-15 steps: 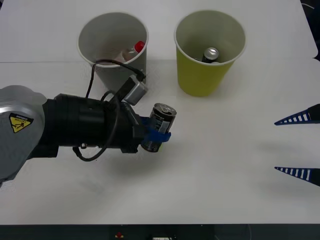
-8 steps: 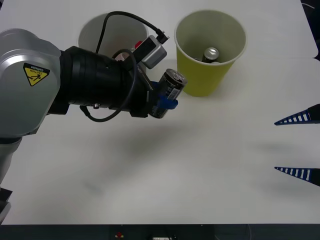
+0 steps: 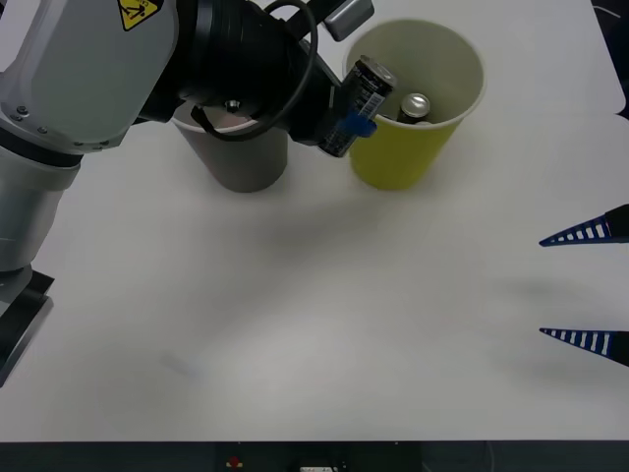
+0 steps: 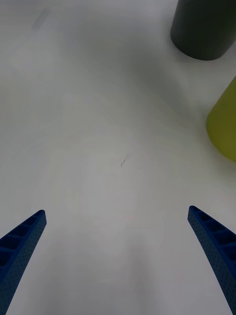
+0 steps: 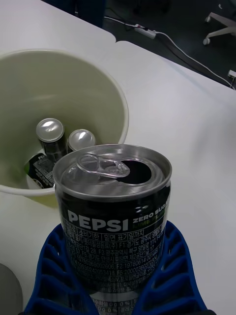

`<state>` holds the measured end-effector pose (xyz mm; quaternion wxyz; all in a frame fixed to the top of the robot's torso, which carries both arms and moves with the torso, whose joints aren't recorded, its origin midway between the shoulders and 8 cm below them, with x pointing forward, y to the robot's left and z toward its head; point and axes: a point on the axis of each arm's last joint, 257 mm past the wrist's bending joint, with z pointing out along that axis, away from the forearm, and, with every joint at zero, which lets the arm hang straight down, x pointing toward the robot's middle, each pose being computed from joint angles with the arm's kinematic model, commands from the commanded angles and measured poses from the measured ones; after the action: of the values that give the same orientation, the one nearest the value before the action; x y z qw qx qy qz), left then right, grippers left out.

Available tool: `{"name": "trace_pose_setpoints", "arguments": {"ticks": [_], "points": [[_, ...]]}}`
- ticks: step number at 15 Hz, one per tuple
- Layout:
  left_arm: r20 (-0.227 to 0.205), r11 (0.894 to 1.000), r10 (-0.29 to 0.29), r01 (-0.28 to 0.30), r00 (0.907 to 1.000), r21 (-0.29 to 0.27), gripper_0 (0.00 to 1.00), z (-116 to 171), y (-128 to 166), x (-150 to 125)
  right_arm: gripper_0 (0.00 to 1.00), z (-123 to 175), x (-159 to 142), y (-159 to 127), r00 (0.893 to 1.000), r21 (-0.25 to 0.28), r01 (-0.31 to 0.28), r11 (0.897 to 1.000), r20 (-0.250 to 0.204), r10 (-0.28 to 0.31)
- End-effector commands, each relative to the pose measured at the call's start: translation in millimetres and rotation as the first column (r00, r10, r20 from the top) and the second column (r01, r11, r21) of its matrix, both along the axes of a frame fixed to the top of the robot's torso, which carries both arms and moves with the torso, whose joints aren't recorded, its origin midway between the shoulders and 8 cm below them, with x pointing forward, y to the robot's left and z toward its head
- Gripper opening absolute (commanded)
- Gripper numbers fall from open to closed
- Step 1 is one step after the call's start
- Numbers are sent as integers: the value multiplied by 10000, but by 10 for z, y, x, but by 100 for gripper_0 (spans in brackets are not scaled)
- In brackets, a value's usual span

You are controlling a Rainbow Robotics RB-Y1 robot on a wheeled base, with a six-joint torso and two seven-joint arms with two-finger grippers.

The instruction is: Put the can into the green bin and the plastic bottle into the gray bin

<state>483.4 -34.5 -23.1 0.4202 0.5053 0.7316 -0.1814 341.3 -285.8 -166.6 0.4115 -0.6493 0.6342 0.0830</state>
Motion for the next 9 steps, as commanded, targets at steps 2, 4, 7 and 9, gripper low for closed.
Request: {"name": "trace_pose_setpoints", "arguments": {"ticks": [2,4,7,9], "points": [[4,9988,439,-439,9990,212,0,223,-179,327,100,0,0,0,10000,0,0,10000,0,0],[135,9962,793,-797,9968,338,0,310,-306,499,100,0,0,0,10000,0,0,10000,0,0],[309,9922,1212,-1220,9922,267,0,347,-478,702,100,0,0,0,10000,0,0,10000,0,0],[676,9894,1406,-1426,9878,263,0,349,-595,825,100,0,0,0,10000,0,0,10000,0,0]]}}
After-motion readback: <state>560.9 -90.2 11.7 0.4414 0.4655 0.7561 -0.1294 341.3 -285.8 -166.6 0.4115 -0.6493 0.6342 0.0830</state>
